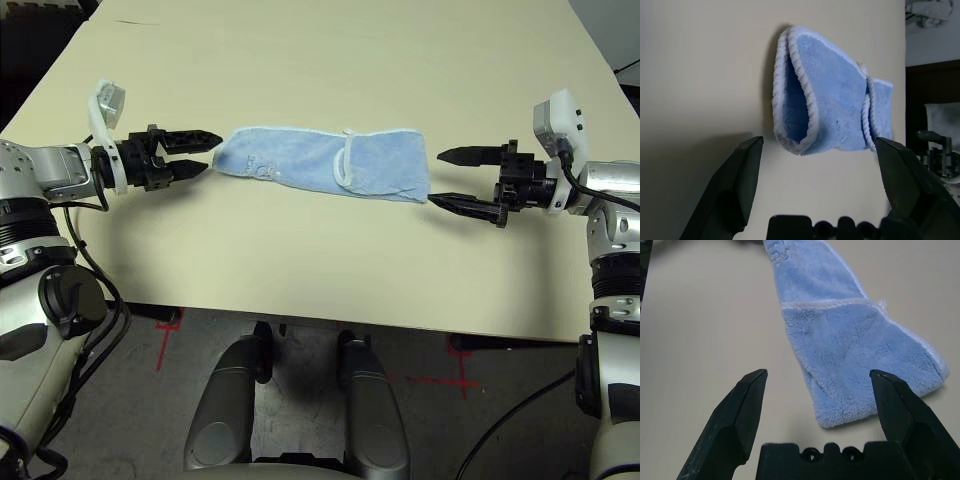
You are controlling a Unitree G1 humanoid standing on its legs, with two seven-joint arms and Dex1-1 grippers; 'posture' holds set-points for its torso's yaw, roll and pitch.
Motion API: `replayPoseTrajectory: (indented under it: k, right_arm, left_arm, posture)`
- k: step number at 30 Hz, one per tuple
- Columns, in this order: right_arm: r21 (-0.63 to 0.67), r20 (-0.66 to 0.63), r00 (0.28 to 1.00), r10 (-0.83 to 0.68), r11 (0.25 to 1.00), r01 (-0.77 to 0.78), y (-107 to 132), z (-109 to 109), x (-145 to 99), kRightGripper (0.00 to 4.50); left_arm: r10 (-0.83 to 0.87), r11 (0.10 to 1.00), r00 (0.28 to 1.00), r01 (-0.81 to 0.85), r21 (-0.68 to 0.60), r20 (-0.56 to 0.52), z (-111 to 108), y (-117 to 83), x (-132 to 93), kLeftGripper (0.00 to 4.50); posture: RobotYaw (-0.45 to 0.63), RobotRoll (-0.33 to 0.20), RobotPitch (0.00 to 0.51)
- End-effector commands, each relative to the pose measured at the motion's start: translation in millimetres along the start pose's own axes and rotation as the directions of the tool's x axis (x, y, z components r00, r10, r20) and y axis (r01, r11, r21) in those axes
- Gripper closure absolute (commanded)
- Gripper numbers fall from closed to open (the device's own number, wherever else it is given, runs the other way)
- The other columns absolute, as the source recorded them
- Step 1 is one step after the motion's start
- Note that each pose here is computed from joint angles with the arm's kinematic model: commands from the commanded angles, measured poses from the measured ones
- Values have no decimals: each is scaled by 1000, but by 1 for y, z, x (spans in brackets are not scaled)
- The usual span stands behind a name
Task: Fold the towel and set it aside.
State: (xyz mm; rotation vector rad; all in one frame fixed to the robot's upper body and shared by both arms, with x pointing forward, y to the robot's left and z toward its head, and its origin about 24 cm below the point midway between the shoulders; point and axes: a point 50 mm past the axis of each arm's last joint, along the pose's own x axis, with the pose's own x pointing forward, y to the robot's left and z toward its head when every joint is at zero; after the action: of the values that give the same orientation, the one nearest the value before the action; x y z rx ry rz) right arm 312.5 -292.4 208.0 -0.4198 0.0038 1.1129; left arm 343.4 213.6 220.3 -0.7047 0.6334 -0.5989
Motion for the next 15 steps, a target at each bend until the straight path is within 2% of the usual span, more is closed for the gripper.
replayPoseTrajectory:
  k: [1, 7, 15]
  right_arm:
    - [5, -1, 1000, -4, 1000, 4, 2, -2, -2, 50]
    - [0, -4, 1000, -6, 1000, 6, 1, -2, -1, 50]
    - [-5, -11, 1000, -8, 1000, 8, 1, -2, -1, 50]
  left_arm:
    - [23, 999, 999, -24, -27, -34, -4, 4, 3, 0]
    - [-1, 998, 999, -2, -58, -41, -7, 2, 10, 0]
    - [-53, 995, 998, 51, -87, -28, -9, -10, 26, 0]
  posture:
    - [23, 0, 274]
    - [23, 0, 274]
    - [17, 0, 277]
